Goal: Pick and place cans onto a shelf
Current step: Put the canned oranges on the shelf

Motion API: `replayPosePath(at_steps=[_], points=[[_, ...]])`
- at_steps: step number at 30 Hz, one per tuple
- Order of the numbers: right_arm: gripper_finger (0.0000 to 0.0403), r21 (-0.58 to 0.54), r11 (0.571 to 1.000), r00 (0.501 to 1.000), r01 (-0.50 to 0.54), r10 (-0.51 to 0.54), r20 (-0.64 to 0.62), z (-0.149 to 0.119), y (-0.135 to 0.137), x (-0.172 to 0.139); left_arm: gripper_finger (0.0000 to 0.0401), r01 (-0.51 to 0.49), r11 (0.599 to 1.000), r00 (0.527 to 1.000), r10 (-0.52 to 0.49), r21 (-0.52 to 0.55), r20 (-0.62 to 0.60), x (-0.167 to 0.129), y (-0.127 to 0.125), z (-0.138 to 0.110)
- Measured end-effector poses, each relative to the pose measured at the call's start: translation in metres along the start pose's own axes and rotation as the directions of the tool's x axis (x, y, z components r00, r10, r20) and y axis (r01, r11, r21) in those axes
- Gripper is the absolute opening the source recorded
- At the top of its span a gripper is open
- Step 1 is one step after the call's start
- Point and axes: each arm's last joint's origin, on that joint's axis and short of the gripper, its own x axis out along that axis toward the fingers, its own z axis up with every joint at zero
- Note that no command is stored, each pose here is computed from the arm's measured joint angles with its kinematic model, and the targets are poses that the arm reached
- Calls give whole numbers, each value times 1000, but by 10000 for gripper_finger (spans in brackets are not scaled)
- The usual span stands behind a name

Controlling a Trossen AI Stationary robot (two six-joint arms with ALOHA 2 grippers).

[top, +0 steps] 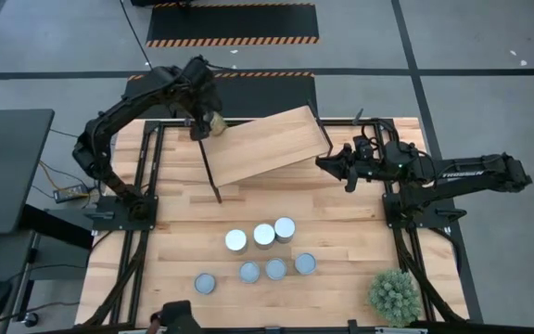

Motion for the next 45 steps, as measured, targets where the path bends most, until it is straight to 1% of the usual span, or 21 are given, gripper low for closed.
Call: replayPosePath(at_steps=[4, 10, 21, 30, 40, 45], points=[[61, 1, 1000, 1000, 9, -9, 7, 1, -2, 0, 311, 37, 998, 998, -40, -44, -48, 3, -3, -3], [61, 1, 1000, 1000, 14, -14, 17, 3, -3, 0, 311, 40, 999, 994, -40, -2, -102, 2, -16, 0], [61, 9, 1000, 1000, 10, -10, 21, 3, -2, 0, 311, 50, 998, 993, -46, 34, -105, 2, -26, 6], [61, 10, 1000, 1000, 8, -8, 22, 3, -2, 0, 313, 49, 999, 993, -47, 18, -105, 2, -26, 6], [62, 8, 1000, 1000, 1, -2, 17, 3, -2, 0, 314, 59, 997, 993, -54, 45, -106, 2, -34, 10], [62, 6, 1000, 1000, 1, -2, 17, 3, -2, 0, 316, 56, 998, 993, -53, 29, -106, 2, -35, 11]])
